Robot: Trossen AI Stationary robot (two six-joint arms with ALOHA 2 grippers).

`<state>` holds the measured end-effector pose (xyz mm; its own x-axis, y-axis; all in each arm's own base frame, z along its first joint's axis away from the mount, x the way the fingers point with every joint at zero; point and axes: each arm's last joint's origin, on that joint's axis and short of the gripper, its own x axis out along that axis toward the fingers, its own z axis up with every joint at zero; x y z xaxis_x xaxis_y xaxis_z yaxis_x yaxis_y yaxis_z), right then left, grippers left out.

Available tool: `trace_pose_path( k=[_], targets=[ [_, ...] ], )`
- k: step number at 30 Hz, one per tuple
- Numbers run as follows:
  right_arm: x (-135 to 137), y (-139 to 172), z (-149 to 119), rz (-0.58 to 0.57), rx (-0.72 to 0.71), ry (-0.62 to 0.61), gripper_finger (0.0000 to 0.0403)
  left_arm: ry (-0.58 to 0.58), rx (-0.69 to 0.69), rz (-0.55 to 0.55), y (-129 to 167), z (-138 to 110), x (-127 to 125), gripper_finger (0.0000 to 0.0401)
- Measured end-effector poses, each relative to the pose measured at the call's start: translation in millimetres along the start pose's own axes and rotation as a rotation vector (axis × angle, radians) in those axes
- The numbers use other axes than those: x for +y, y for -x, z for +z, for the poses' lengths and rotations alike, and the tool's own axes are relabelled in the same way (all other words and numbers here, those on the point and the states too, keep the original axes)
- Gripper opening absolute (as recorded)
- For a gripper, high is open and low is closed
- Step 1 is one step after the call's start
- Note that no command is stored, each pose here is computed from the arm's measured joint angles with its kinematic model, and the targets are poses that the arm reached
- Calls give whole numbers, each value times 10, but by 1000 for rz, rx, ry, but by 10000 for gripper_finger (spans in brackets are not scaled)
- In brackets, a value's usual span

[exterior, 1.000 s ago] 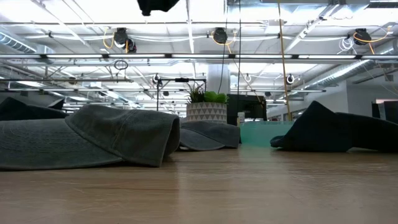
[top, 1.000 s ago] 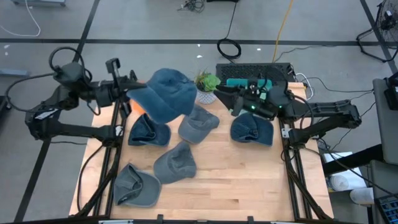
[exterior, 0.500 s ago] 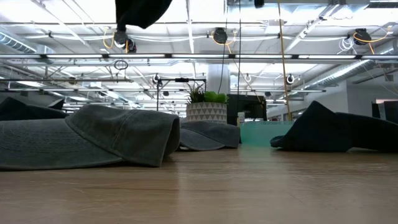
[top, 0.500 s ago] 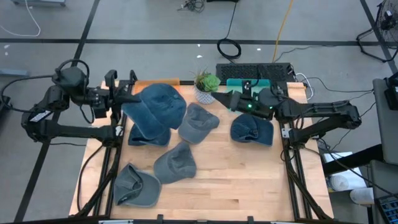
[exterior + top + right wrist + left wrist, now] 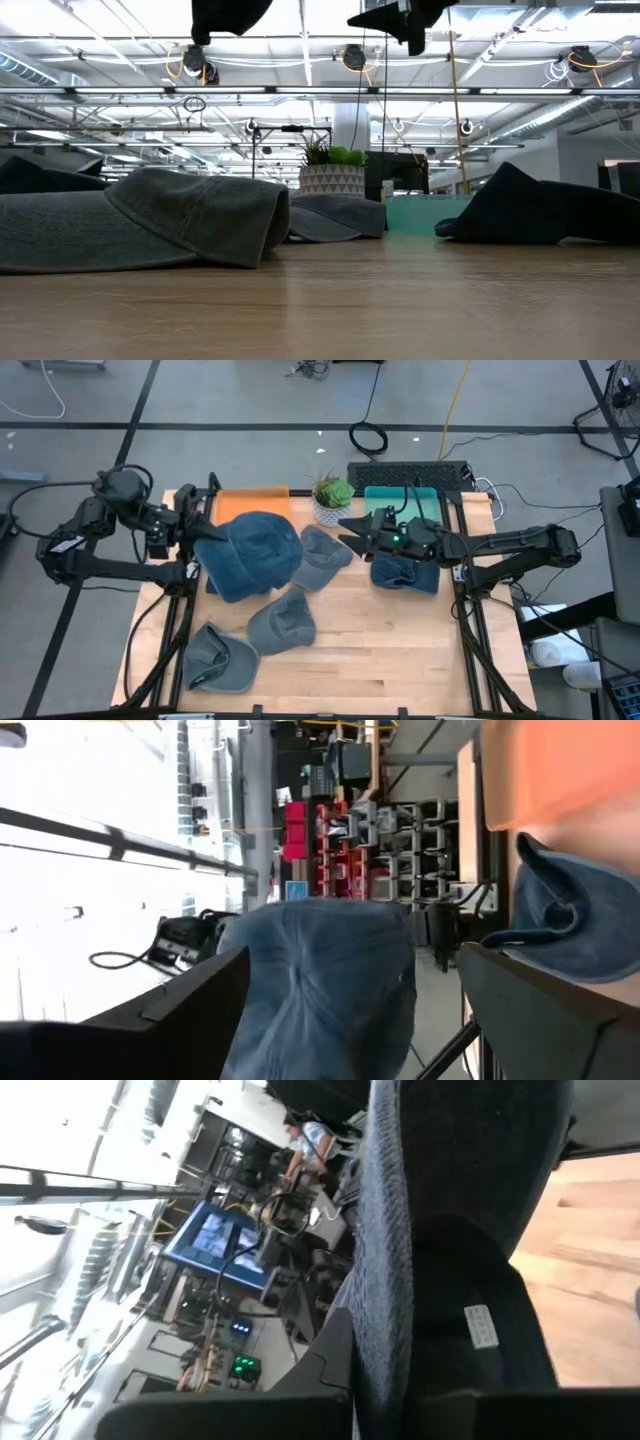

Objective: Pick & Place hat
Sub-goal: Put the bottom blue cap into the light blue bin

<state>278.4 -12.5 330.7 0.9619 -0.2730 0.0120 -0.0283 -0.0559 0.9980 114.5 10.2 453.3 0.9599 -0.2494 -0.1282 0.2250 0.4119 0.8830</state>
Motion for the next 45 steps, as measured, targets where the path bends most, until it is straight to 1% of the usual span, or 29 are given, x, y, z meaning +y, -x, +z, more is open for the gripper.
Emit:
trace_pose_path(
  k=[6,10,13,17,21,26,31,36,40,45],
  targets=[
    [-8,1,-7,-4,27,-13,345,-38,10,-41,-227,-36,-2,7],
    [-41,-19,-17,-24,45,-71,345,-101,57,-8,-364,-46,28,7],
    [-61,-23,-9,-47,70,-101,345,-134,52,5,-476,-46,47,7],
    [-79,-25,-6,-63,67,-104,345,-137,29,-22,-607,-42,26,7],
    [-36,-23,-9,-22,75,-110,345,-133,18,-61,-756,-58,-11,7],
    [-17,-22,-31,-8,151,-84,345,-143,16,-28,-951,-66,8,7],
    [-16,-19,-47,-9,204,-61,345,-147,18,-12,-1067,-74,10,7],
    [-10,-17,-54,-3,228,-51,344,-139,111,-5,-1143,-132,-6,7],
    [-8,-17,-56,1,232,-32,323,-136,126,2,-1153,-141,-4,7],
    [5,-15,-65,14,260,-27,278,-136,139,-1,-1156,-148,-9,7]
  ],
)
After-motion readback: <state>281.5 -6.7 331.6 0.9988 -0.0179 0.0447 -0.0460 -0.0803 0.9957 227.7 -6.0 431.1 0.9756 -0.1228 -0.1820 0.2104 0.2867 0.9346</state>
